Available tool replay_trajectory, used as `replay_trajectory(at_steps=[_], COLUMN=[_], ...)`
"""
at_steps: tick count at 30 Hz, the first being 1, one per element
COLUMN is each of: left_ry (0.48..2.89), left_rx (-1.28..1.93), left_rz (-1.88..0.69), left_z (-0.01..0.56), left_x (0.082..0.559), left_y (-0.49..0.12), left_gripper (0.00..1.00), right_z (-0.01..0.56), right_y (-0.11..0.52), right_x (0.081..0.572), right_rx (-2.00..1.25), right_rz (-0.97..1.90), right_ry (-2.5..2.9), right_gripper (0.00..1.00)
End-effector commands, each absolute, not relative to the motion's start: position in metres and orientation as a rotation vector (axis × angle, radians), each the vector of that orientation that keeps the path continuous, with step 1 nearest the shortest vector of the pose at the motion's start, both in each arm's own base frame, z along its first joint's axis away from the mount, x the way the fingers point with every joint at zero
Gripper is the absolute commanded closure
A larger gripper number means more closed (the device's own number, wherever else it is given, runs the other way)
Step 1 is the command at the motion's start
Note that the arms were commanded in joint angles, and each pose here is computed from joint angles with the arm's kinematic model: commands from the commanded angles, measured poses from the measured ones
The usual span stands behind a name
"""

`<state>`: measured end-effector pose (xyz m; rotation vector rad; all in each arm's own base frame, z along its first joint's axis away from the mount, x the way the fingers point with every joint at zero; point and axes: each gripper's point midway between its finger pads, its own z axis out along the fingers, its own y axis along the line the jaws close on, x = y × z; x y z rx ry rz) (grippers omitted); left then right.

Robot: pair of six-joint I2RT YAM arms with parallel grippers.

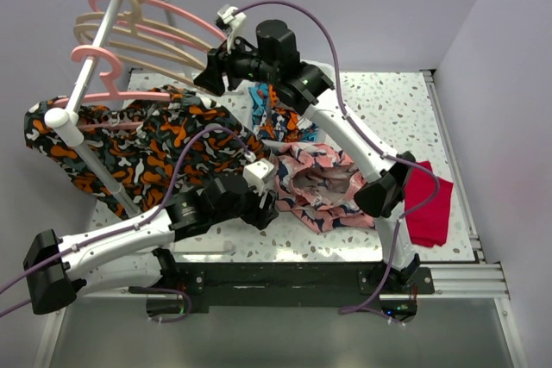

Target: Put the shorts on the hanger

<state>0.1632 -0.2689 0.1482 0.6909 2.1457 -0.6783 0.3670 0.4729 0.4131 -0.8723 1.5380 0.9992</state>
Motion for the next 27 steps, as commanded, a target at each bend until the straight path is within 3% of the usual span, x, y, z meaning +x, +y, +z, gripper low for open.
replay_trajectory(at_steps=[1, 5, 12, 14, 27], left_ry=[2.112, 2.111, 2.11, 2.114, 2.116], left_rx=[0.657, 0.653, 0.65, 0.651, 0.649], left_rz=[-0.688, -0.682, -0.671, -0.669, -0.655], left_z=[0.157, 0.158, 0.158, 0.157, 0.155], left_x=[0.165, 0.166, 0.166, 0.166, 0.167], left_y=[-0.268, -0.267, -0.264, -0.264, -0.262], left_gripper=[0.3, 0.3, 0.3, 0.3, 0.3], right_z=[0.446, 0.448, 0.457, 0.461, 0.49], right_y=[0.473, 0.476, 0.481, 0.481, 0.469], right_x=[0.364, 0.364, 0.361, 0.36, 0.352], right_rx=[-0.857, -0.853, -0.855, -0.853, -0.824], right_rz=[0.974, 0.981, 0.988, 0.987, 0.973], right_ry=[1.44, 1.427, 1.373, 1.357, 1.277], right_gripper=[0.42, 0.57, 0.94, 0.99, 1.0])
